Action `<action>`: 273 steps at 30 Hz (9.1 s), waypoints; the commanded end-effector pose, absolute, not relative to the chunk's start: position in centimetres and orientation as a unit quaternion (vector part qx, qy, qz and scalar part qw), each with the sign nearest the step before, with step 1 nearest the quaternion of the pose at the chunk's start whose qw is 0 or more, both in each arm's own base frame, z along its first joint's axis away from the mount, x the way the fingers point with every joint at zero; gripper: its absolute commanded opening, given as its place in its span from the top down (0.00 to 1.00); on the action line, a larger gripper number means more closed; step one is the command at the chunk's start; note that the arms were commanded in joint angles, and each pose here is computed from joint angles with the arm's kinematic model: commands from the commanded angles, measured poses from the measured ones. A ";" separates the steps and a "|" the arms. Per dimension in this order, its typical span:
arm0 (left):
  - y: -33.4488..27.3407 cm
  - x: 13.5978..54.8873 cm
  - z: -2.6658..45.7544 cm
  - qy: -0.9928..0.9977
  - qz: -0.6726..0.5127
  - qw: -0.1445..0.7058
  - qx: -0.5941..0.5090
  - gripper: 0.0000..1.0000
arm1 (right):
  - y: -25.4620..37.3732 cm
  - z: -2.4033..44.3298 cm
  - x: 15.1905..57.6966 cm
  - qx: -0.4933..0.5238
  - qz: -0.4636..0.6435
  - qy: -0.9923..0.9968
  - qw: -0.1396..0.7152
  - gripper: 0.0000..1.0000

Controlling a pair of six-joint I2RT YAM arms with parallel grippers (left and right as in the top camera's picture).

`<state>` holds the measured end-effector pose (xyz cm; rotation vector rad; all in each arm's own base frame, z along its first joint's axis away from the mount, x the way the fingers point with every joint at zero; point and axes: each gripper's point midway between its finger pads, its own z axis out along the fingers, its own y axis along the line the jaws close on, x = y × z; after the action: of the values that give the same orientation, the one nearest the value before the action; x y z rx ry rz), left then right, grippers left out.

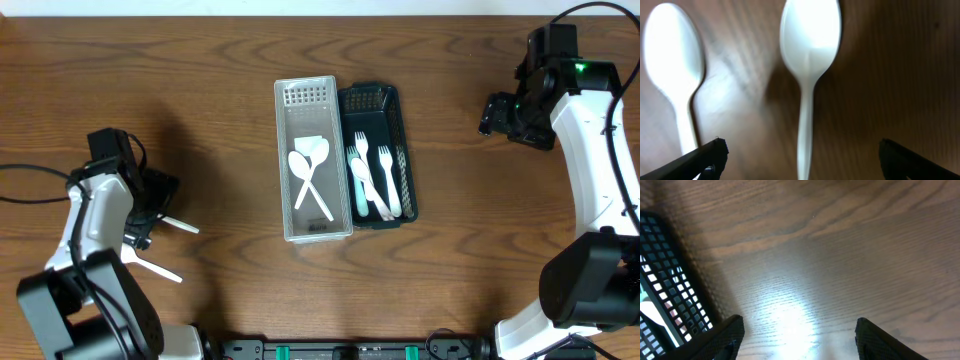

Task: Pack container
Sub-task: 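Move left gripper back and grasp a third white spoon, then place the third spoon into the clear basket with left gripper, then move left gripper to the last white spoon and grasp it, then drop the last spoon into the clear basket and lift left gripper, then push the dark green basket left against the clear basket with right gripper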

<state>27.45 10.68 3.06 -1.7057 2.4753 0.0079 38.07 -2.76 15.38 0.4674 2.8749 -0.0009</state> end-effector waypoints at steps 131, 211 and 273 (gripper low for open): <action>13.7 19.9 -1.1 0.786 0.021 -0.050 -0.616 0.02 | -3.5 15.1 38.1 0.150 -0.018 0.982 0.113 0.25; 7.3 26.6 8.6 0.919 0.005 0.070 -0.388 0.94 | -3.5 15.1 38.2 0.167 -0.016 0.979 0.115 0.25; 1.5 36.2 25.0 0.926 0.025 0.327 -0.189 0.03 | -0.2 15.0 38.9 0.067 0.023 0.990 0.121 0.99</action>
<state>36.32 -0.78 23.67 -0.4107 2.4761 0.0409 38.89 -1.68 15.57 0.3073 2.8669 0.0588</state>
